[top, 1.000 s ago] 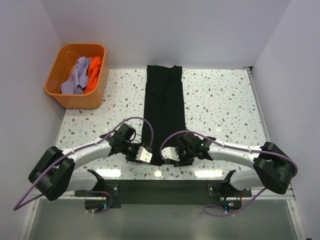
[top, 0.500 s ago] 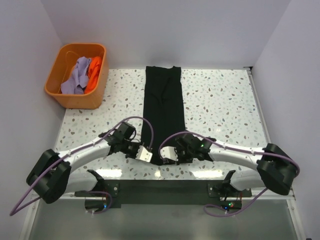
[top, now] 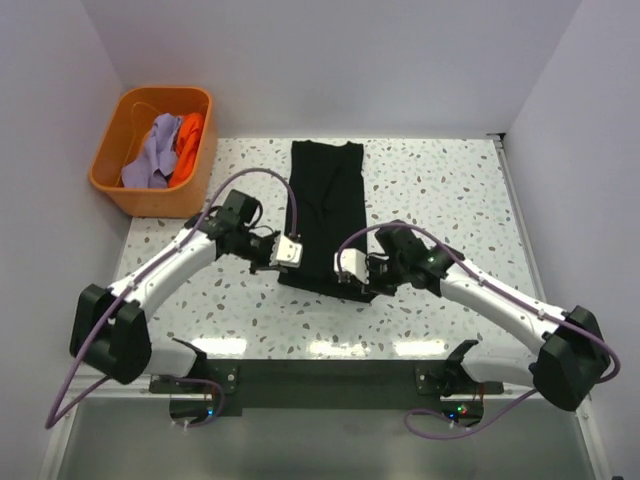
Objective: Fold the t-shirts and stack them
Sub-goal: Fold the tshirt
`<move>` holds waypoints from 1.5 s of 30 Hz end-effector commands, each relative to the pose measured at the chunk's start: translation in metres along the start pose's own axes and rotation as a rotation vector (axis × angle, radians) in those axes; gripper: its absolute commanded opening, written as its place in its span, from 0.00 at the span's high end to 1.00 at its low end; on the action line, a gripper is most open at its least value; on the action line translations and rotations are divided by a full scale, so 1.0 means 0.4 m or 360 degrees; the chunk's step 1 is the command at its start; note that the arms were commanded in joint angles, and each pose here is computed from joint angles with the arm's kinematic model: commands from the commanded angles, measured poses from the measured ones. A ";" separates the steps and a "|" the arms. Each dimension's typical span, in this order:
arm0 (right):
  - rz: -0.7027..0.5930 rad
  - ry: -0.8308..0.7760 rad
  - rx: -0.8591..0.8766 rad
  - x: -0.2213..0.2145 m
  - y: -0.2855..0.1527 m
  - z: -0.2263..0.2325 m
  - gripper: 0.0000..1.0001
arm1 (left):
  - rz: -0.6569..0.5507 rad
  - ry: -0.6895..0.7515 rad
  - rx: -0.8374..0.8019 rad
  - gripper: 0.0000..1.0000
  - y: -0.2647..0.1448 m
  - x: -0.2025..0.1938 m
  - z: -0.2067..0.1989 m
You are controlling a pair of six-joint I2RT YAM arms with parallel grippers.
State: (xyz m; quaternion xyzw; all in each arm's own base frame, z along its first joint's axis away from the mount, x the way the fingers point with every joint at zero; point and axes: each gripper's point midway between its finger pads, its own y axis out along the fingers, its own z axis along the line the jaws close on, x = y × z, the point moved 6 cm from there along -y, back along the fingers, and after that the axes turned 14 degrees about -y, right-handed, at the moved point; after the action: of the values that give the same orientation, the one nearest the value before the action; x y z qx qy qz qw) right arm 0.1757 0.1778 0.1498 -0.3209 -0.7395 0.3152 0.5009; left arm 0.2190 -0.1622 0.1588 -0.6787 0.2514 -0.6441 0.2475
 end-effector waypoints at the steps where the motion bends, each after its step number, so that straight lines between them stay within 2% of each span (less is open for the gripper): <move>1: -0.0067 -0.0130 -0.0011 0.003 -0.006 -0.086 1.00 | -0.0040 -0.0039 -0.0002 1.00 -0.010 0.023 0.088; 6: -0.0059 -0.0153 -0.0058 -0.015 -0.007 -0.225 1.00 | -0.0062 -0.0004 0.0110 1.00 -0.020 0.055 0.224; 17: -0.0010 -0.0221 -0.0114 -0.085 0.039 -0.460 1.00 | -0.0021 -0.0024 0.0213 1.00 -0.003 0.023 0.450; 23: 0.0022 -0.0209 -0.0099 -0.120 0.088 -0.538 1.00 | -0.0001 -0.0060 0.0244 1.00 0.005 -0.013 0.525; 36: 0.0119 -0.0196 -0.0143 -0.185 0.172 -0.602 1.00 | 0.0034 -0.0099 0.0337 1.00 0.033 -0.066 0.605; 37: 0.0127 -0.0194 -0.0153 -0.184 0.172 -0.607 1.00 | 0.0041 -0.0102 0.0348 0.99 0.033 -0.068 0.609; 38: 0.0162 -0.0189 -0.0170 -0.195 0.174 -0.612 0.99 | 0.0037 -0.0115 0.0369 0.92 0.033 -0.068 0.615; 39: 0.0175 -0.0188 -0.0189 -0.196 0.173 -0.617 0.82 | 0.0038 -0.0134 0.0383 0.86 0.036 -0.071 0.620; 40: 0.0184 -0.0163 -0.0215 -0.197 0.172 -0.621 0.72 | 0.0055 -0.0151 0.0416 0.77 0.034 -0.074 0.628; 42: 0.0220 -0.0130 -0.0340 -0.190 0.152 -0.649 0.54 | 0.0047 -0.0200 0.0509 0.68 0.012 -0.072 0.648; 45: 0.0215 -0.0080 -0.0488 -0.168 0.098 -0.684 0.43 | -0.0022 -0.0347 0.0650 0.54 -0.054 -0.074 0.674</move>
State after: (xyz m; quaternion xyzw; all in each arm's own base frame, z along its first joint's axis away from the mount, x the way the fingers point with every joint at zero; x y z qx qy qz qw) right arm 0.4358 0.1871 0.1132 -0.3932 -0.7415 0.3190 0.4403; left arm 0.4573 -0.1456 0.1037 -0.6858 0.1695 -0.6047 0.3677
